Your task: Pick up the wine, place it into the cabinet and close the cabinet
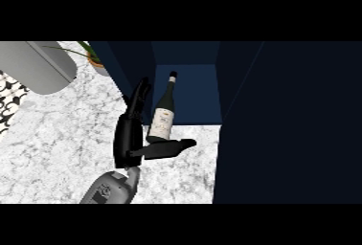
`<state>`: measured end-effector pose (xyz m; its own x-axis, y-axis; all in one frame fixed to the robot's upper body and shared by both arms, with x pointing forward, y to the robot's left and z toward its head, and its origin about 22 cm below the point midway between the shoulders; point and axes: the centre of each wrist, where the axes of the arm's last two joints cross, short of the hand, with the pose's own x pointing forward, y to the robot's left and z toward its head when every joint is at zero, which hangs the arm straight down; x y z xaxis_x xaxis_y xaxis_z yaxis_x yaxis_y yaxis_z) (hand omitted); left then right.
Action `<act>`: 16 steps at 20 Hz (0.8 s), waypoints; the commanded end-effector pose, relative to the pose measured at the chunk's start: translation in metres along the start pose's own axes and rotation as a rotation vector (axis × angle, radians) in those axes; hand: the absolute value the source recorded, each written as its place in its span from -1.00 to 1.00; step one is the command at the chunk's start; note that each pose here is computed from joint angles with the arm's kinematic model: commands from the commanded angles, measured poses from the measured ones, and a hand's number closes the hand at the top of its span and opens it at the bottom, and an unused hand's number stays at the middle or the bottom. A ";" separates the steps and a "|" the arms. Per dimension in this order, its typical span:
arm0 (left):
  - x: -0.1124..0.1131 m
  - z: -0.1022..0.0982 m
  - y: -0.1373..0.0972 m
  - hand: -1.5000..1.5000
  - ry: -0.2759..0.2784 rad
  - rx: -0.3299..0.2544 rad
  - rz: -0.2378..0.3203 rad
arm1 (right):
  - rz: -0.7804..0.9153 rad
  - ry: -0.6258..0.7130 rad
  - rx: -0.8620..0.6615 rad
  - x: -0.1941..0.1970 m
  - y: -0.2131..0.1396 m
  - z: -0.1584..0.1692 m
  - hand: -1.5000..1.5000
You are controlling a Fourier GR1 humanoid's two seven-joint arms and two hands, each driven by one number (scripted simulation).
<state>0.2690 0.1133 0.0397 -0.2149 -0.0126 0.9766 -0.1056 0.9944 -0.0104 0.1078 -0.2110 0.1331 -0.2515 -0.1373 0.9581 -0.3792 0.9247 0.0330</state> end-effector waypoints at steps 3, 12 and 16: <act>0.020 0.021 0.028 -1.00 -0.100 -0.088 0.038 | 0.072 -0.020 -0.020 0.032 -0.003 0.013 -1.00; 0.033 0.050 0.100 -1.00 -0.094 -0.224 0.107 | 0.071 0.065 0.121 0.034 0.002 0.012 1.00; 0.035 0.054 0.121 1.00 -0.081 -0.270 0.146 | 0.131 0.128 0.273 0.029 0.012 0.015 1.00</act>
<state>0.2026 0.2062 0.0577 -0.2999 0.0932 0.9494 0.1298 0.9899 -0.0562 0.1043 -0.2140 0.1383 -0.1973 -0.0048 0.9803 -0.4900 0.8666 -0.0944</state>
